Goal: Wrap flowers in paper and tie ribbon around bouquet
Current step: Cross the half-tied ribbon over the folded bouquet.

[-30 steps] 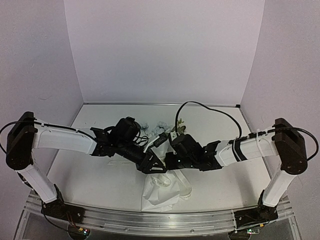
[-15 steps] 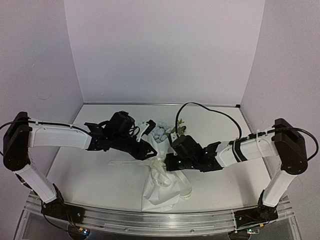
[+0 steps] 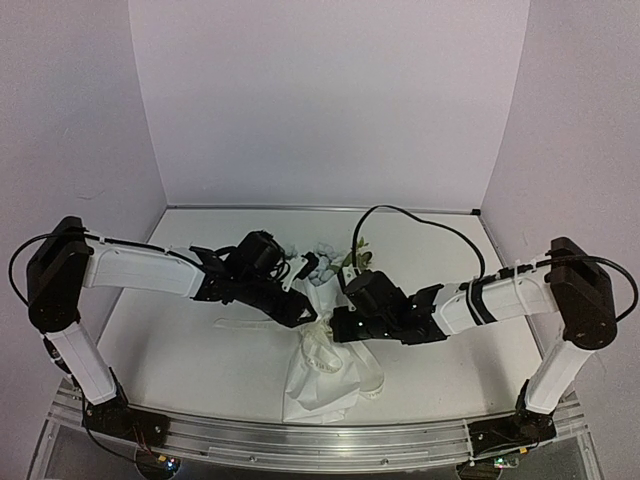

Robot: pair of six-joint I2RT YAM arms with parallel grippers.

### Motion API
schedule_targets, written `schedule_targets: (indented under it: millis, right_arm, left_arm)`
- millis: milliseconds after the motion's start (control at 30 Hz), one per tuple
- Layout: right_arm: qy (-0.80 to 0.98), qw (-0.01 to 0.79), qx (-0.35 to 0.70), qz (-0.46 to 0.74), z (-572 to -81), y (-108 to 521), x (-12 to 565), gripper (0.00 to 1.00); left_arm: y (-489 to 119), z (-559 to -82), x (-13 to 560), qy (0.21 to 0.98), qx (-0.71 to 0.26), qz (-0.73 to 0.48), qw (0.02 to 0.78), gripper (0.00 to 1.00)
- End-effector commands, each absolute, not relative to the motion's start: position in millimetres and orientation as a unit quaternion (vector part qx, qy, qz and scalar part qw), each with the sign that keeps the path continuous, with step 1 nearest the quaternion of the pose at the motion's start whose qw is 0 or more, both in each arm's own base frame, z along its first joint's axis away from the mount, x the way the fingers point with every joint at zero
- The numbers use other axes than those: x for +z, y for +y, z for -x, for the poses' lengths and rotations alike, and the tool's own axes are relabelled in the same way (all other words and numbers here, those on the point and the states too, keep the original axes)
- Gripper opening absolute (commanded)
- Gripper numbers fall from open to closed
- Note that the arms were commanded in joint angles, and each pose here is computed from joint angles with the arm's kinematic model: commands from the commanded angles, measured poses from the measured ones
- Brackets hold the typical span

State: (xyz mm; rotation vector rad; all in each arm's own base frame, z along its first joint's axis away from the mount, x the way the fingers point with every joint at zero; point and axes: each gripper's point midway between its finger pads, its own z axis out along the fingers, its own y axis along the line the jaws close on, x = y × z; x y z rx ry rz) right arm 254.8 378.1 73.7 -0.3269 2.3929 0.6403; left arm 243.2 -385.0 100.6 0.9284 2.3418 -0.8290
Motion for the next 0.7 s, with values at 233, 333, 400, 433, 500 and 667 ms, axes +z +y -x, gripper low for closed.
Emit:
schedule_targets:
  millis: [233,333,400,433,500,667]
  right_arm:
    - [0.895,0.338,0.268,0.115,-258.7,380.2,98.8,0.0]
    - [0.893,0.341,0.27,0.114,-259.5,381.6,101.1,0.0]
    - [0.891,0.343,0.274,0.111,-261.1,383.4,103.6,0.0]
    - [0.891,0.344,0.276,0.11,-261.6,384.4,104.5,0.0]
    - [0.888,0.347,0.282,0.106,-263.1,386.8,106.1,0.0]
    - [0.877,0.364,0.299,0.095,-269.3,393.4,110.0,0.0]
  left_arm:
    - [-404.8,-248.4,128.5,0.832,-0.333,-0.354,0.267,0.11]
    - [-405.8,-243.1,132.7,0.825,-0.346,-0.361,0.264,0.02]
    - [-406.6,-239.9,139.2,0.817,-0.358,-0.363,0.269,0.0]
    - [-406.6,-237.9,142.5,0.813,-0.365,-0.364,0.271,0.0]
    - [-407.4,-234.0,154.3,0.801,-0.382,-0.366,0.28,0.0]
    - [-408.2,-223.4,161.9,0.789,-0.408,-0.371,0.27,0.0]
